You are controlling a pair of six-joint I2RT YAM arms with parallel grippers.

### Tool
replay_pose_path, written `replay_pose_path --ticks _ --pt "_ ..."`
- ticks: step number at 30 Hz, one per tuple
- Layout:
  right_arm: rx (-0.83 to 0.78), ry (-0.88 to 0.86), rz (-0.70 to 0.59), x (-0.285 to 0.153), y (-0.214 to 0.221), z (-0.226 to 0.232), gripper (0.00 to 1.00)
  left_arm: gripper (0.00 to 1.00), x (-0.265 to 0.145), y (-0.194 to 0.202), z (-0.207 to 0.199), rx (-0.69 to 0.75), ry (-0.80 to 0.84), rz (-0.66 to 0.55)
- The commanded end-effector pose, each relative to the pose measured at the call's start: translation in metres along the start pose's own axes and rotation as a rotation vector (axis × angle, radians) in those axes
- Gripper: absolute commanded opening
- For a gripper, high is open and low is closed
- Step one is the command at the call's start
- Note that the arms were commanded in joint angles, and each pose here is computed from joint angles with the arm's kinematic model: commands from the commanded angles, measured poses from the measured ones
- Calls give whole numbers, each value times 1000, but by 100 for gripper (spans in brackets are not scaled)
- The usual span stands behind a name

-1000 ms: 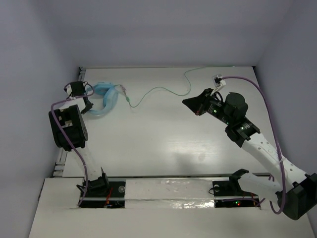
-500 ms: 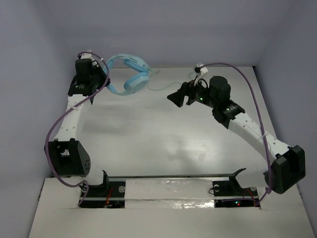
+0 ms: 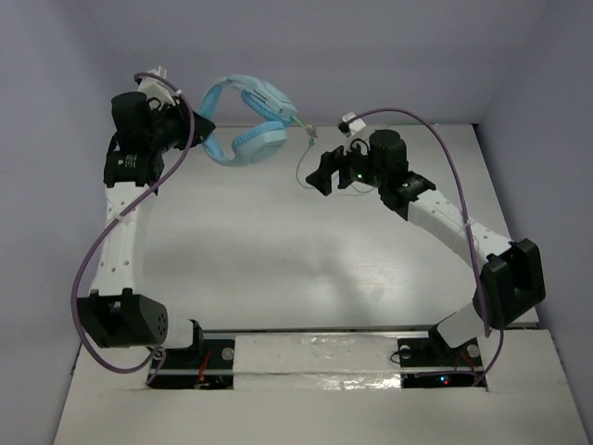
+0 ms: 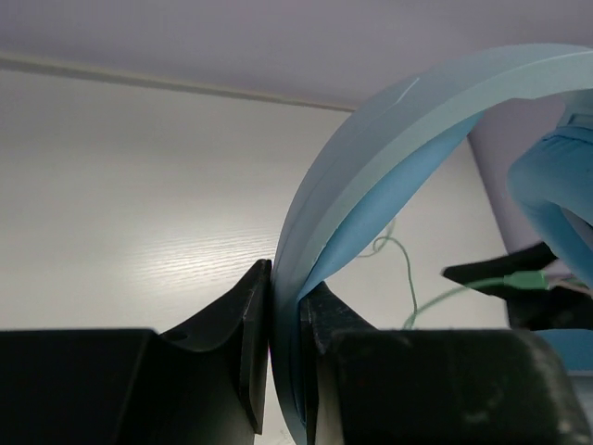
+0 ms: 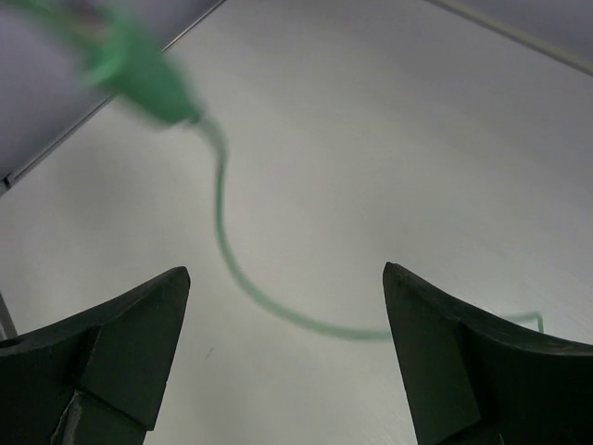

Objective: Wrap the headphones

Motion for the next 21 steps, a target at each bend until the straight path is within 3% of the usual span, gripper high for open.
replay_pose_path --ticks 1,6,12,15,19,20,21 --pt "-56 -130 4 0 -11 12 91 0 -42 -34 -56 61 226 -119" --pt "-75 -75 38 9 -7 1 93 0 -57 -38 -72 80 296 -136" --pt "-61 -168 123 18 20 0 88 0 -72 -51 -92 89 366 -173" --pt "-36 -162 99 16 19 -1 76 0 -71 -61 -94 96 353 -197" --pt "22 120 -131 -3 -19 -27 30 0 -64 -60 -88 96 324 -189" --pt "21 152 -178 -15 -33 -30 28 0 -63 -59 -85 95 310 -194" --pt "43 178 -204 -21 -39 -30 18 0 -62 -58 -84 95 304 -191"
Point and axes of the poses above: each gripper's point midway between its finger pads, its own x axis out along the fingers, its own z axis along the line the jaws close on, y = z × x, the point moved 7 cm from there along -x, back along the fingers, and after that the axes turned 4 degrees about -x, right-handed, at the moved point
